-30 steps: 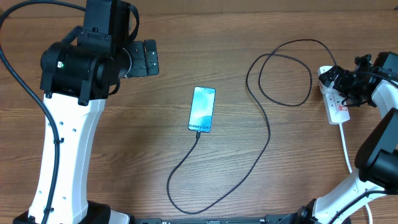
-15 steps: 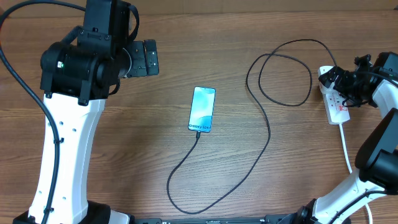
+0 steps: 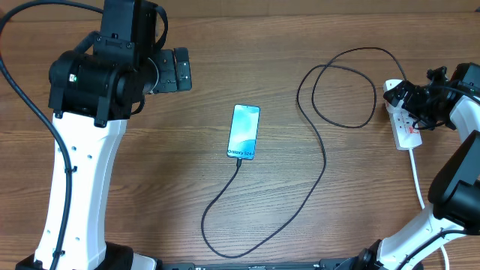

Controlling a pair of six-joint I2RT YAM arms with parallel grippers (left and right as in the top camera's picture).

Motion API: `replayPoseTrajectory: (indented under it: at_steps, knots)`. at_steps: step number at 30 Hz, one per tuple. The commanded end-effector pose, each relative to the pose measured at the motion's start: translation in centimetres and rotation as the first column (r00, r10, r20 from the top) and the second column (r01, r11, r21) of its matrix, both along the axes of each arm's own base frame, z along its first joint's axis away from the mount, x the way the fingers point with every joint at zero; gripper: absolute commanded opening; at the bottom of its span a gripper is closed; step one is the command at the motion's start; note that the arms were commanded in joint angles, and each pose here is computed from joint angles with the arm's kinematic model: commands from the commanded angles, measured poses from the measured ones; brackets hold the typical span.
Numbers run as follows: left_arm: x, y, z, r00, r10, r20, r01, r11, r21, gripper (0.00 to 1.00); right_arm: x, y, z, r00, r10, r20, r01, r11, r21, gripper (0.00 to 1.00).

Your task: Plug charger to phone and switch on socket

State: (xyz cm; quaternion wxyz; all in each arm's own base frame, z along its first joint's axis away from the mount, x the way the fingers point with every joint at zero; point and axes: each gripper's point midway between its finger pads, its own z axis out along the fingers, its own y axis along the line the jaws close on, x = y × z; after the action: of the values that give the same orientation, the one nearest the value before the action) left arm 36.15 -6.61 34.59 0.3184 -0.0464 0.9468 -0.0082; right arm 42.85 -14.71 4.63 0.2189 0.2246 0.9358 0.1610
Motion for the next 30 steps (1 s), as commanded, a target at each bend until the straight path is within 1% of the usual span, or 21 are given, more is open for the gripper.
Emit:
replayPoseTrajectory:
  at_steps: [1, 9, 12, 17, 30]
  knots:
    - [0.2, 0.1, -0.1, 1.0, -0.009, -0.001, 0.009, 1.0, 0.025, 1.0, 0.5, 2.0, -1.0, 0.999, 0.049, 0.002, -0.049, 0.997, 0.062, 1.0]
    - [0.2, 0.1, -0.1, 1.0, -0.009, 0.0, 0.009, 1.0, 0.025, 1.0, 0.9, 2.0, -1.3, 0.999, 0.053, 0.01, -0.054, 0.997, 0.058, 1.0]
    - [0.2, 0.1, -0.1, 1.0, -0.009, 0.0, 0.009, 1.0, 0.025, 1.0, 1.1, 1.6, -1.3, 0.997, 0.07, 0.022, -0.07, 0.997, 0.024, 1.0]
    - [0.2, 0.1, -0.1, 1.0, -0.009, 0.0, 0.009, 1.0, 0.025, 1.0, 1.3, 0.4, -1.5, 0.999, 0.048, 0.015, -0.047, 0.998, -0.039, 1.0]
    - [0.2, 0.1, -0.1, 1.0, -0.009, -0.001, 0.009, 1.0, 0.025, 1.0, 1.0, 0.8, -1.6, 0.999, 0.044, 0.001, -0.044, 0.999, -0.019, 1.0]
